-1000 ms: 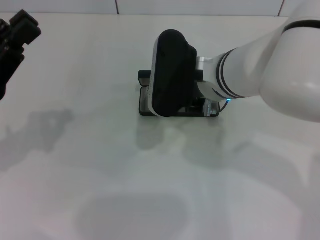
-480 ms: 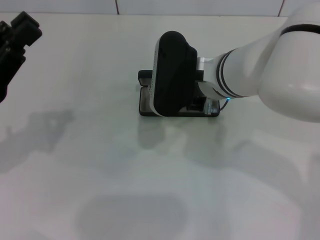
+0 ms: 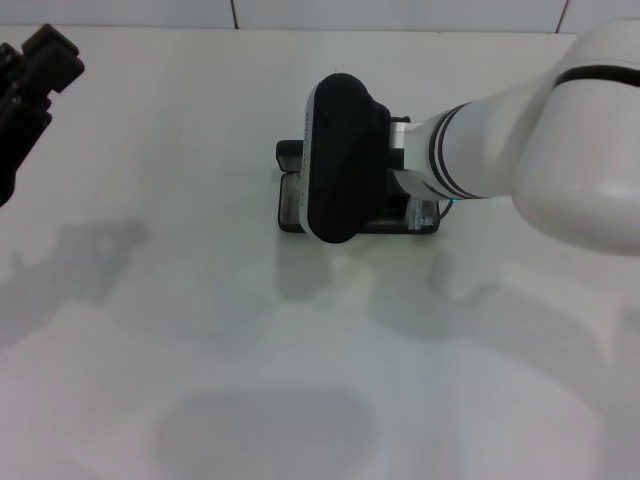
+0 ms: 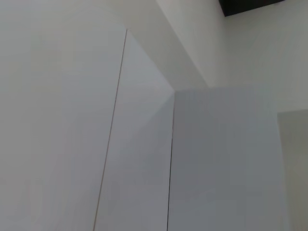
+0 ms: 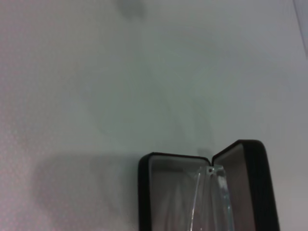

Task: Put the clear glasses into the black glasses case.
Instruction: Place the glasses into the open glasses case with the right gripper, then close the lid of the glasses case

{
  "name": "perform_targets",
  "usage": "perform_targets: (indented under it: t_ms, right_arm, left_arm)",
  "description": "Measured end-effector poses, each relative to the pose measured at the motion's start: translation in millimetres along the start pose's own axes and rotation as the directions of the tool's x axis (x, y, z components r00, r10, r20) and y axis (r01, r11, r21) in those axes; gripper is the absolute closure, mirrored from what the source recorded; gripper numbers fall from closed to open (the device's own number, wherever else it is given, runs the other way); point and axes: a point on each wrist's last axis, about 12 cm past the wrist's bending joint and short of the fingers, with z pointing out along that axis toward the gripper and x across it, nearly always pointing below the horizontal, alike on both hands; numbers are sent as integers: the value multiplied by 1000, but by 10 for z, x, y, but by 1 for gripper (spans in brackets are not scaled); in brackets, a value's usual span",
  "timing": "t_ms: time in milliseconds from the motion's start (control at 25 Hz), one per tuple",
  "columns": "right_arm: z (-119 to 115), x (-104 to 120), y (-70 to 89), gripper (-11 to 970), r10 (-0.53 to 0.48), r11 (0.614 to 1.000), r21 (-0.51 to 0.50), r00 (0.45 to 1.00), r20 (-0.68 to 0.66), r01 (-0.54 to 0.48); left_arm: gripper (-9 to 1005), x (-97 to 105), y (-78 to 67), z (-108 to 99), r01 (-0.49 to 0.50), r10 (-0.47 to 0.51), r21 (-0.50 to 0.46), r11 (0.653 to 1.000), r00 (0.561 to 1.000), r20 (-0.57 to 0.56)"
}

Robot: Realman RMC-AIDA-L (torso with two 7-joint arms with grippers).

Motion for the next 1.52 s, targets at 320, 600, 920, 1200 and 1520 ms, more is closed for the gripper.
perform_targets:
  t_ms: [320, 600, 920, 1200, 1520]
  right_arm:
    - [2, -12, 0, 858, -7, 1000, 9, 1000, 9, 7]
    - [-41, -44, 58, 829, -5, 1000, 0, 999, 37, 5]
    - [-517, 18, 260, 819, 158, 987, -42, 973, 168, -153]
    - [-1215, 351, 351, 811, 357, 933, -183, 853, 380, -309]
    - [-1698, 1219, 273, 803, 569, 817, -428, 661, 489, -386]
  left_arm:
    - [885, 2, -2, 2, -1, 1, 0, 1000, 1000, 1]
    - [885, 3, -4, -3, -2, 2, -1, 1000, 1000, 0]
    - [884, -18, 41, 77, -4, 4, 25, 1000, 1000, 3]
    - [896, -50, 89, 94, 17, -17, 25, 1000, 1000, -7]
    - [886, -79, 291, 357, 83, -81, 54, 995, 995, -51]
